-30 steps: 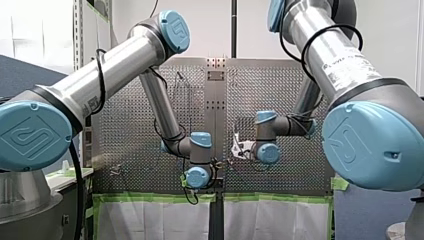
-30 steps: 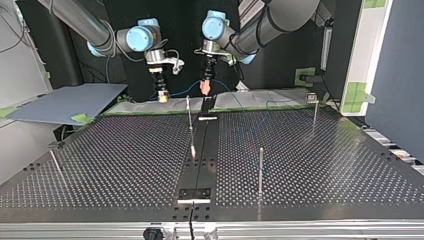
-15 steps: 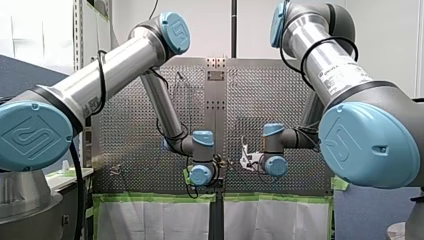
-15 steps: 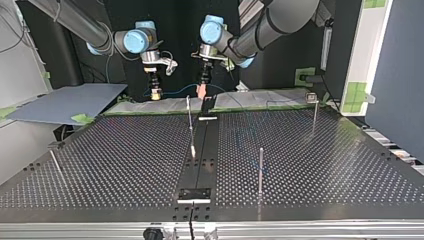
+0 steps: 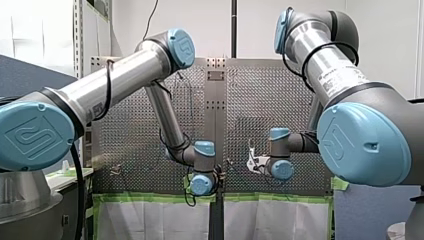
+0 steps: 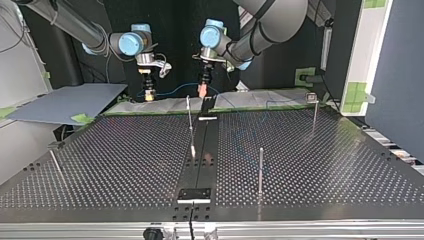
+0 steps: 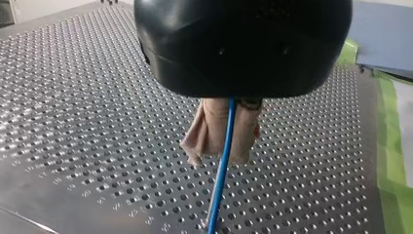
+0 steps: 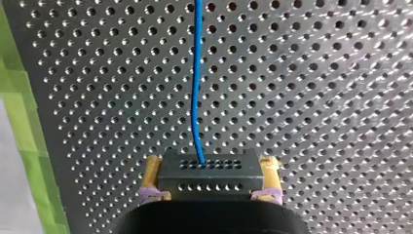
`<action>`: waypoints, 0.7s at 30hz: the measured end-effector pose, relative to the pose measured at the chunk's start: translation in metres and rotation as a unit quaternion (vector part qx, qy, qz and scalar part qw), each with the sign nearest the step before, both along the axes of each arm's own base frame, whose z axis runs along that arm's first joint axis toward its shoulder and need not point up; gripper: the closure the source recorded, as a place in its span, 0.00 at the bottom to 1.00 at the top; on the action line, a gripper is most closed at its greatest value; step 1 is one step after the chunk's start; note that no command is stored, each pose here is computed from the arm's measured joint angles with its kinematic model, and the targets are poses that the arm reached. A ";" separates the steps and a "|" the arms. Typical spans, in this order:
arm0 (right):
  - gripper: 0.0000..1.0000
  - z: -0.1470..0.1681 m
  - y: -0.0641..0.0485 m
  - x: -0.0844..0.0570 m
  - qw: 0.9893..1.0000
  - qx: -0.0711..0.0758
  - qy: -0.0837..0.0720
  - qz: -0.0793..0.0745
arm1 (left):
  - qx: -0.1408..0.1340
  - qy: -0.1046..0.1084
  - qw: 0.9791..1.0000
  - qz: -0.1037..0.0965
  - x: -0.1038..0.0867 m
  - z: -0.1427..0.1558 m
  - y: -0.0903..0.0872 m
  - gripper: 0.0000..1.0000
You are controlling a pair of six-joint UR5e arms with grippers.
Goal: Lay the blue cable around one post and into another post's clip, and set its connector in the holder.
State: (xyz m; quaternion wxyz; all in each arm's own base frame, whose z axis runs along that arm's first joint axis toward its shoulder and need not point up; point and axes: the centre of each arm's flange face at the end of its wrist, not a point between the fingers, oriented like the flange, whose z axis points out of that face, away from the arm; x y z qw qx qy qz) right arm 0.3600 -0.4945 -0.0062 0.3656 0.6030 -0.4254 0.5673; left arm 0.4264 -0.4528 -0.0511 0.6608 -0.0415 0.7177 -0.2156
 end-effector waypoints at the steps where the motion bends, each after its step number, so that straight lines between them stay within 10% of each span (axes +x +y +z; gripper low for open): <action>1: 1.00 -0.003 -0.001 0.000 1.000 0.002 0.001 0.000 | 0.000 -0.001 1.000 0.001 0.000 -0.001 0.001 1.00; 21: 1.00 -0.014 -0.037 -0.012 1.000 0.008 0.003 0.002 | 0.010 -0.048 0.999 0.017 0.009 0.006 -0.003 1.00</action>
